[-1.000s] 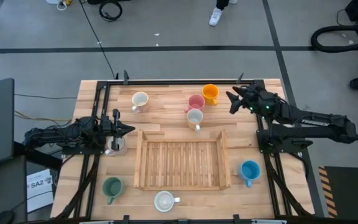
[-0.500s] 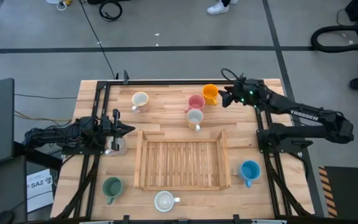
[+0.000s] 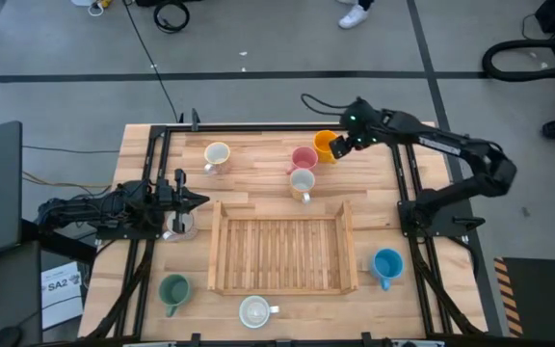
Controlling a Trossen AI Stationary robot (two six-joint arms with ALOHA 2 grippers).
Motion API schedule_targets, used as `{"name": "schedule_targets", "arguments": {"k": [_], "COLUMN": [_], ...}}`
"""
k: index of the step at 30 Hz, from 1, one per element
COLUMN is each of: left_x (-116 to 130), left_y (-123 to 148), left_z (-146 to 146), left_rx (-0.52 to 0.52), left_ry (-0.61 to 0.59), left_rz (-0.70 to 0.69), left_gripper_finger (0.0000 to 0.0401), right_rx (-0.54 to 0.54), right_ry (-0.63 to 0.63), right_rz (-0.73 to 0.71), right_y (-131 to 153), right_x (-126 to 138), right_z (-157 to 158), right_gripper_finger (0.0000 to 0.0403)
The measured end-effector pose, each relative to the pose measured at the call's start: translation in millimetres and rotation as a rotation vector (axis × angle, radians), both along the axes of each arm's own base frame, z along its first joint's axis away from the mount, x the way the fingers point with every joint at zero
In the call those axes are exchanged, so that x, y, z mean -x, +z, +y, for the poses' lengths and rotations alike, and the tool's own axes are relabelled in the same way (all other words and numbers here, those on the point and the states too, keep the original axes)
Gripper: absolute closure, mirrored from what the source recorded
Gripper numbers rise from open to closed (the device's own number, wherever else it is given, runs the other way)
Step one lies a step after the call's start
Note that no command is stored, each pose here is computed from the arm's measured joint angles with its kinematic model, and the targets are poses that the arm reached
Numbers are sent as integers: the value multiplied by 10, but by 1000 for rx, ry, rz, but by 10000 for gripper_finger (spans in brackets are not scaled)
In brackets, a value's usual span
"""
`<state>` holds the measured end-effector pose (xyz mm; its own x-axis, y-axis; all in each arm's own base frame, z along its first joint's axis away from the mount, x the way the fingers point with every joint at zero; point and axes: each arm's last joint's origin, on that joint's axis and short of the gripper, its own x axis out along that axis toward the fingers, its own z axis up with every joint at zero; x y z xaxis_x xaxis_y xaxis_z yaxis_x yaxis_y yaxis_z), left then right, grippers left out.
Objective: Place coffee mugs
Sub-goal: Put the yellow mug on the shelf
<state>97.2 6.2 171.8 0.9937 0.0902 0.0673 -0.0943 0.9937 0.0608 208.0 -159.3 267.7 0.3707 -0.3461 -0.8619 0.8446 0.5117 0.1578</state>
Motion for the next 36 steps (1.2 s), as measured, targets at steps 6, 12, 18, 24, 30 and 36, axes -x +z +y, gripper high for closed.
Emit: {"name": "schedule_targets", "arguments": {"k": [6,12,18,24,30,36], "left_x": [0,0,0,0,0,0], "left_y": [1,0,0,1,0,1], "left_z": [0,0,0,0,0,0], "left_rx": [0,0,0,1,0,0], "left_ry": [0,0,0,0,0,0], "left_rz": [0,0,0,0,0,0], "left_gripper_finger": [388,388,388,388,388,388], "right_rx": [-70,-152,-187,-198,-204,-198], "right_ry": [13,49,70,72,74,90], "right_rz": [98,127,162,178,184,182], "right_y": [-193,-388,-525,-606,-653,-655], "right_x": [-164,-270,-319,-350,-370,-377], "right_z": [-131,-191,-223,-251,-267,-270], "right_gripper_finger": [177,177,177,189,221,265]}}
